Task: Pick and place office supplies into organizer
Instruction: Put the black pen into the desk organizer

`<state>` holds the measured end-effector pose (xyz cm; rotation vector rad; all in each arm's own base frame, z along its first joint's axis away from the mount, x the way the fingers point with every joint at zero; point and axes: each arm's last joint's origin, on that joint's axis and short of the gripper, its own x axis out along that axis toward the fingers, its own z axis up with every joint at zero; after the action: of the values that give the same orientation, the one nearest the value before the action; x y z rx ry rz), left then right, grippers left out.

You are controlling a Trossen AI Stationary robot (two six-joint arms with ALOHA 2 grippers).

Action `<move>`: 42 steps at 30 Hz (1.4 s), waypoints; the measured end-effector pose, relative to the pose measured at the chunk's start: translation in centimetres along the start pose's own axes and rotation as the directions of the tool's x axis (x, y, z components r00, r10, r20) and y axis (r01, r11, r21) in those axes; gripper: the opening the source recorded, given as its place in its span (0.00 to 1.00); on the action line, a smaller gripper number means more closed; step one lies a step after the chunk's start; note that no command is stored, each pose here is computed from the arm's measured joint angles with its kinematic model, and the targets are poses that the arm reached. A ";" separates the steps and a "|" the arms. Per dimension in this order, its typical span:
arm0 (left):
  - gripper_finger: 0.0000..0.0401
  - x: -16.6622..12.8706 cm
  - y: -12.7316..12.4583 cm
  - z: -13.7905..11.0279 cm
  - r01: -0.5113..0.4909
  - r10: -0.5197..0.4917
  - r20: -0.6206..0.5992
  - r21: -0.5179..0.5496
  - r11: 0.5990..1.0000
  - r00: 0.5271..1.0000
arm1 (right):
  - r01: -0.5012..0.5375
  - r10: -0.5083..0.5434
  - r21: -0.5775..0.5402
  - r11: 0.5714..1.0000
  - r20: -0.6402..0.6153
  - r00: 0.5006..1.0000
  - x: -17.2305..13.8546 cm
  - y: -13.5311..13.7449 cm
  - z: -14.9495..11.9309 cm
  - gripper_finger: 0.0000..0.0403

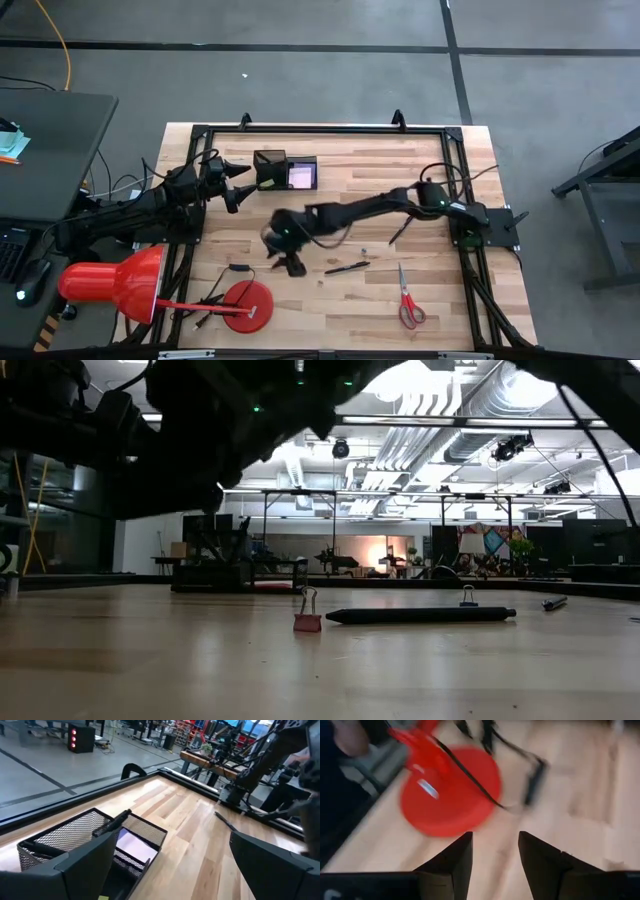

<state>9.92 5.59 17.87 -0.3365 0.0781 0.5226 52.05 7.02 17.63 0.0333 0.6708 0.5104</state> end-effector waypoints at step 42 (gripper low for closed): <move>0.95 0.4 -1.0 1.0 0.244 -0.249 0.044 0.087 0.966 0.968 | 0.120 -0.098 -0.023 0.993 0.438 0.893 -11.2 13.8 -18.9 0.38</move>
<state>10.74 5.29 19.04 -0.2484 0.0043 0.2803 27.13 11.46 11.89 0.0618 0.2163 0.3918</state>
